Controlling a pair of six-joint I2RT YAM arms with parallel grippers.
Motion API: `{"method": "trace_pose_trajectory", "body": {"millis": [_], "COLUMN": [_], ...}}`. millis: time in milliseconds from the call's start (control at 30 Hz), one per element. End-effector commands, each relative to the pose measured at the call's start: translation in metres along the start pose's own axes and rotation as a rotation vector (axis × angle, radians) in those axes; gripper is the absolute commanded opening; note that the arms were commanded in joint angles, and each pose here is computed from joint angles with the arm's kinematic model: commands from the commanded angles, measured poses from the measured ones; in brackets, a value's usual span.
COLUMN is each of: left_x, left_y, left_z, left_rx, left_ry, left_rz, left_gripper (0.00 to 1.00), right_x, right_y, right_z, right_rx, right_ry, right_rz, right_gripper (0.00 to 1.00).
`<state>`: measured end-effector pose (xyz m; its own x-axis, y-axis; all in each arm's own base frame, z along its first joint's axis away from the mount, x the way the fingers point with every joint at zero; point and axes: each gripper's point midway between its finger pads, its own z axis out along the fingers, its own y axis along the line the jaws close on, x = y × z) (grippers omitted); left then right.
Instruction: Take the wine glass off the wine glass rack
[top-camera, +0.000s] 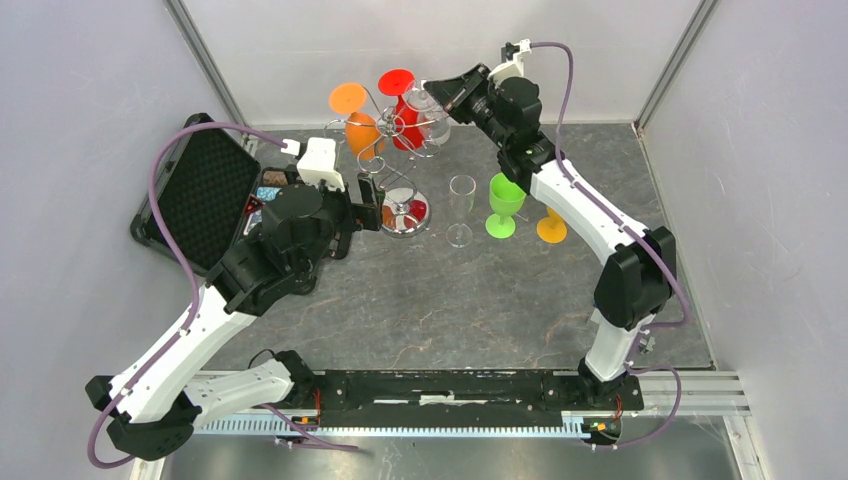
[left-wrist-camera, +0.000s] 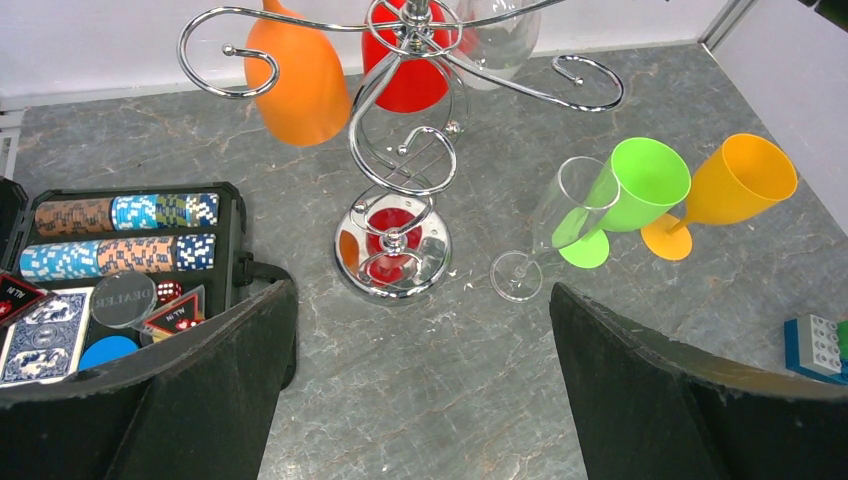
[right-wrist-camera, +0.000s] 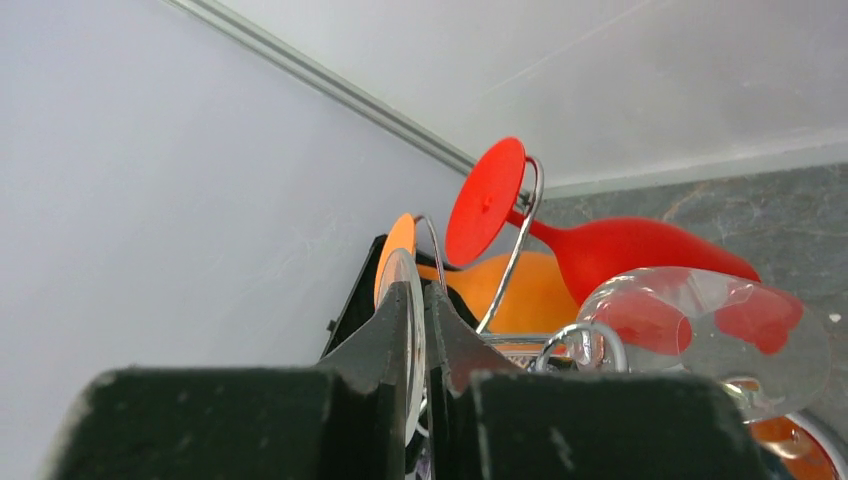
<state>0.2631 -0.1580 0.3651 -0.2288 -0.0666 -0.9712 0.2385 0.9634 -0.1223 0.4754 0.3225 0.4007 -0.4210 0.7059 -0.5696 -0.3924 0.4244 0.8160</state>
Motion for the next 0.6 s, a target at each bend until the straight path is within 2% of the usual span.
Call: {"method": "trace_pose_trajectory", "body": {"millis": [0, 233, 567], "left_x": [-0.009, -0.01, -0.01], "left_y": [-0.003, -0.01, -0.036], "left_z": [-0.002, -0.003, 0.0], "left_rx": [0.026, 0.062, 0.178], "left_ry": [-0.026, -0.023, -0.013], "left_rz": [0.01, -0.007, -0.048], "left_gripper": [1.0, 1.0, 1.0], "right_x": [-0.04, -0.075, -0.121], "right_y": [0.038, 0.04, 0.029], "right_z": [0.007, 0.003, -0.052], "right_rx": [-0.095, -0.084, -0.019], "right_ry": [-0.143, -0.279, -0.421], "right_rz": [-0.052, -0.136, -0.185], "right_gripper": [0.0, 0.0, 0.0]}}
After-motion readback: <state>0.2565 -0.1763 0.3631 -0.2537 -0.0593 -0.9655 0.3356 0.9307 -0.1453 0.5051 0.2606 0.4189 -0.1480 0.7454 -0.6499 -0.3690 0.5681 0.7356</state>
